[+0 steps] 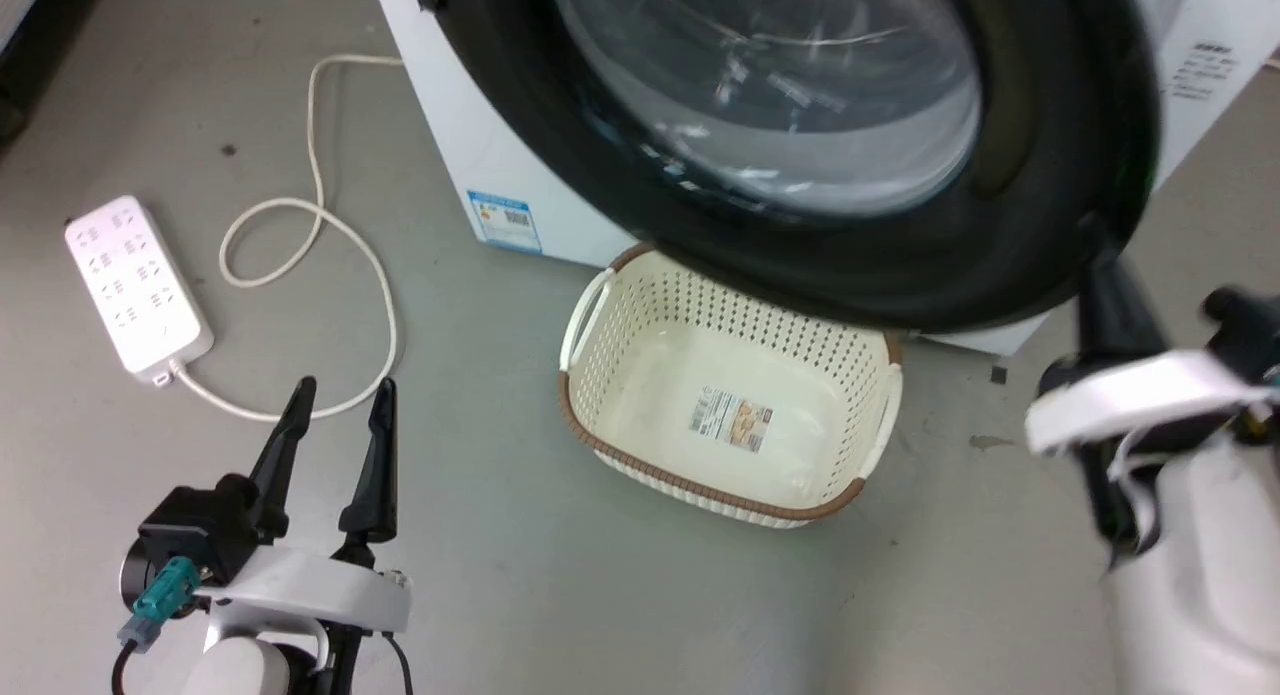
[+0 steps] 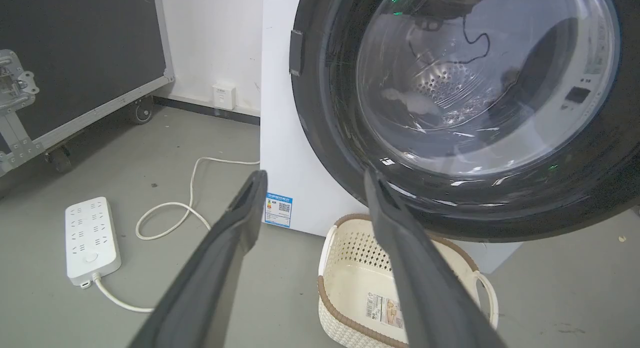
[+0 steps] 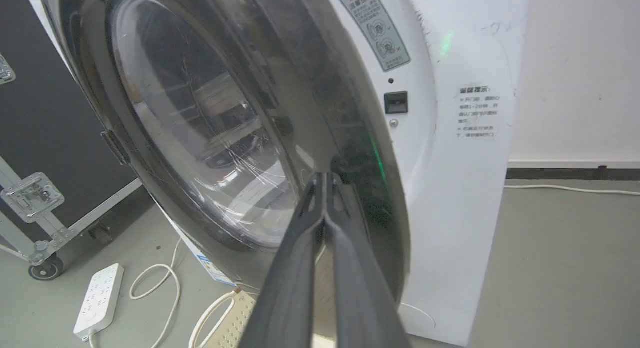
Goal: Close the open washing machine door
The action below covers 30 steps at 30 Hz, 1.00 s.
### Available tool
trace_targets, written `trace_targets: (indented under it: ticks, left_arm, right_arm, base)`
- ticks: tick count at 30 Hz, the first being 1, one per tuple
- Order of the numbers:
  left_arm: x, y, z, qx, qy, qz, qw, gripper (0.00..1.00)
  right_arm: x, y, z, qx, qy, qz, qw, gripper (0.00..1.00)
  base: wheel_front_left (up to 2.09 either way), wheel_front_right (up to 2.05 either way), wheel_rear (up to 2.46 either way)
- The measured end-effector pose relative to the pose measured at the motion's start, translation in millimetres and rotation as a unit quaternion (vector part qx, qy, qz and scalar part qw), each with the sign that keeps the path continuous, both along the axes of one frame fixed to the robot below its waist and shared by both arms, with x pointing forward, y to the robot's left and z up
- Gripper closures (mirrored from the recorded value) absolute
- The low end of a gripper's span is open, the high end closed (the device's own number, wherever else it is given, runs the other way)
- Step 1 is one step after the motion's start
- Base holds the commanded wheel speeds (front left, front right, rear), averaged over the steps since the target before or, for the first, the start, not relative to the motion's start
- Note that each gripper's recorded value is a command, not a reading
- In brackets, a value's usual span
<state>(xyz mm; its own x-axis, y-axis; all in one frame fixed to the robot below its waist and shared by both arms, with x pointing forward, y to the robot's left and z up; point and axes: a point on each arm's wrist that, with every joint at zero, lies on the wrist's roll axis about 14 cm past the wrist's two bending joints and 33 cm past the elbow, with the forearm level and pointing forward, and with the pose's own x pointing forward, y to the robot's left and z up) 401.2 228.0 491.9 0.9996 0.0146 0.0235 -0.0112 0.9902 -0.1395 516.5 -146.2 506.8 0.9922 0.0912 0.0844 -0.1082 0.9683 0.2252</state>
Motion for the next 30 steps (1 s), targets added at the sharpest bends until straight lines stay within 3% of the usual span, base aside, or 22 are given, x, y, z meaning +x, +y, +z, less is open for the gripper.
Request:
trace_targets:
  ticks: [18,30]
  left_arm:
    - [14,18,-23,0.0,0.027,0.014,1.0,0.0]
    - [17,20,-24,0.005,0.027,0.013,1.0,0.0]
  right_arm:
    - [88,-18,16,-0.006,-0.025,-0.059,0.998,1.0]
    - [100,-23,36,0.0,-0.044,-0.068,0.997,1.0]
  base:
    - [0.0,0.0,0.0]
    - [0.0,0.0,0.0]
